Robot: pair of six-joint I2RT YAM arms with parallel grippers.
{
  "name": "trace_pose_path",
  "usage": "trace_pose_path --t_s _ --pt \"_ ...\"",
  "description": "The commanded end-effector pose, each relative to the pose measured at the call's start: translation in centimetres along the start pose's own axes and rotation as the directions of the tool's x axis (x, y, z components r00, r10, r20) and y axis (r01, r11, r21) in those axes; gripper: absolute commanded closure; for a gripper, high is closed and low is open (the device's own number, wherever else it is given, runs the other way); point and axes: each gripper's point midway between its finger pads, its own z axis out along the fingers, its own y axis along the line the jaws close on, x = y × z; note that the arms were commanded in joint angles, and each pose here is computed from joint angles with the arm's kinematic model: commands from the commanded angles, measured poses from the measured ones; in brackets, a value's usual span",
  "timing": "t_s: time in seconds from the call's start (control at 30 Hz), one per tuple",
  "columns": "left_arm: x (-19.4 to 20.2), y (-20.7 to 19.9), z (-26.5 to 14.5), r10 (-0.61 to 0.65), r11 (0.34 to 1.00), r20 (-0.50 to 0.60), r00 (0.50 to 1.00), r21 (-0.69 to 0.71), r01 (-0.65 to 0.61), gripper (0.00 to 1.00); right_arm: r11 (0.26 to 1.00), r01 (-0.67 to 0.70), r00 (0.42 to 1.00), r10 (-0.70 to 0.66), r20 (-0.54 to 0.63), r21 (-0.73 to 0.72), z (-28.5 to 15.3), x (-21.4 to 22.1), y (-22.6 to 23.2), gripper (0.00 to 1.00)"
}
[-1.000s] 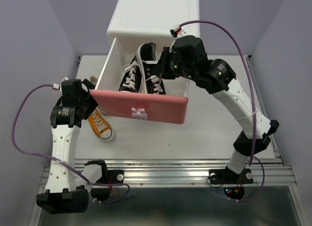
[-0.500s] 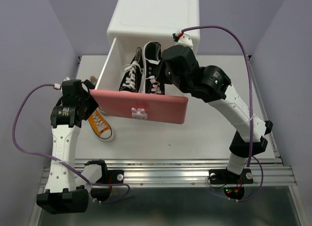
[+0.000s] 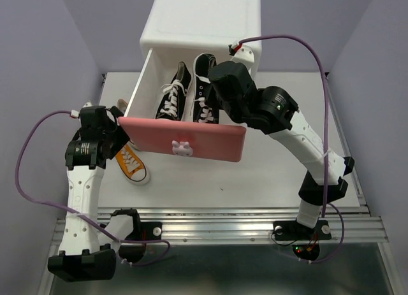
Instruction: Place and organize the shoes in the shoe cabinet
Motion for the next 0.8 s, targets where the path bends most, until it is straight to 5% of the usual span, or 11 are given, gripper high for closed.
trace_pose_path --t_s 0.0,0.77 --pt "0.0 0.6 -0.3 0.018 1.0 0.015 1.0 -0.006 -0.018 0.01 0.997 -0.07 0.996 0.072 0.059 -0.038 0.1 -1.5 1.5 0.99" --pt "-0.2 1.4 -0.4 -0.013 0.999 0.043 0.999 -0.045 0.015 0.01 0.999 -0.049 0.997 0.048 0.053 0.023 2.3 -0.1 0.7 0.97"
